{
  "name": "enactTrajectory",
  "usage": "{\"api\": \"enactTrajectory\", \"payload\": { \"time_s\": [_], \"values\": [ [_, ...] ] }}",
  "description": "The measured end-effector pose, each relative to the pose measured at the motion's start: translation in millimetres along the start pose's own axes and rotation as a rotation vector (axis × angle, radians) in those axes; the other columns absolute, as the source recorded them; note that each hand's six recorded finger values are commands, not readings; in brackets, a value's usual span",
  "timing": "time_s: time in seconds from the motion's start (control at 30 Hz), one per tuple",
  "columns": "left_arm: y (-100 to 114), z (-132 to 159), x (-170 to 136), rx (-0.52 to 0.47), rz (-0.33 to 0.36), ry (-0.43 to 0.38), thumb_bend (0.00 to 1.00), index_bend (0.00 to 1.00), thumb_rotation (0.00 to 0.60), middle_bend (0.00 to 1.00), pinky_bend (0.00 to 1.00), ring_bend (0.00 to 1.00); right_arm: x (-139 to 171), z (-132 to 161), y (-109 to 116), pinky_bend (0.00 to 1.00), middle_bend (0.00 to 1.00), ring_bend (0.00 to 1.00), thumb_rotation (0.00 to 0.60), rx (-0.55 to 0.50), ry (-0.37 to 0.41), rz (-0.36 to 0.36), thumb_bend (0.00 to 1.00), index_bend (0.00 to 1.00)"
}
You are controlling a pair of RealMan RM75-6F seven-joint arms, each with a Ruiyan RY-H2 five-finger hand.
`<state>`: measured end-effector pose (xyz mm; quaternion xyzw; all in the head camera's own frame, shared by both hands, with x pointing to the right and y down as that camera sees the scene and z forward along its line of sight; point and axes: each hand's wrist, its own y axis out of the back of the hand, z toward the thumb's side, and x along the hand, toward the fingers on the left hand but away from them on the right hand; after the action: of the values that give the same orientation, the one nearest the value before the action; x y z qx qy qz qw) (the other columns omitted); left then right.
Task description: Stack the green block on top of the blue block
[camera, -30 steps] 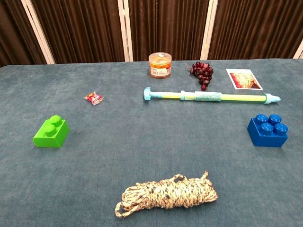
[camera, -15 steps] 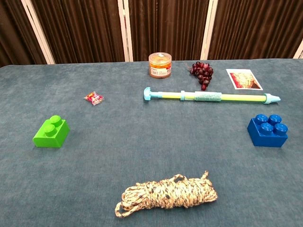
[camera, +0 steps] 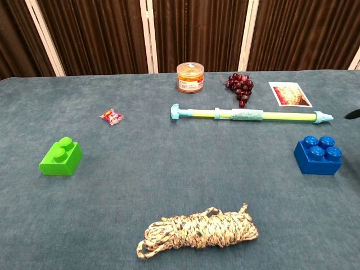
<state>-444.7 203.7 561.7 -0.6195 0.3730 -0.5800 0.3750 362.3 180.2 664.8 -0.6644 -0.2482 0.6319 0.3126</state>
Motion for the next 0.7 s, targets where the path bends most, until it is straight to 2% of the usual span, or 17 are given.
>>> {"api": "enactTrajectory", "payload": {
  "time_s": [0.27,0.43,0.6,0.7],
  "values": [
    [-2,-2,4,0.005,-0.005,0.013,0.00,0.00,0.600,0.00,0.00,0.00,-30,6,-10,0.28,0.21,0.10,0.600,0.028,-0.026,-0.006,0.00,0.11],
    [-2,-3,5,0.005,-0.008,0.019,0.00,0.00,0.600,0.00,0.00,0.00,-41,13,-12,0.37,0.31,0.20,0.600,0.021,-0.017,-0.012,0.01,0.18],
    [-3,-2,6,0.006,-0.008,0.016,0.00,0.00,0.600,0.00,0.00,0.00,-49,25,-13,0.57,0.49,0.38,0.600,0.028,0.011,-0.010,0.21,0.36],
    [-3,-2,7,0.006,-0.010,0.018,0.00,0.00,0.600,0.00,0.00,0.00,-54,36,-9,0.60,0.53,0.41,0.600,0.036,0.044,-0.023,0.30,0.39]
  ]
}}
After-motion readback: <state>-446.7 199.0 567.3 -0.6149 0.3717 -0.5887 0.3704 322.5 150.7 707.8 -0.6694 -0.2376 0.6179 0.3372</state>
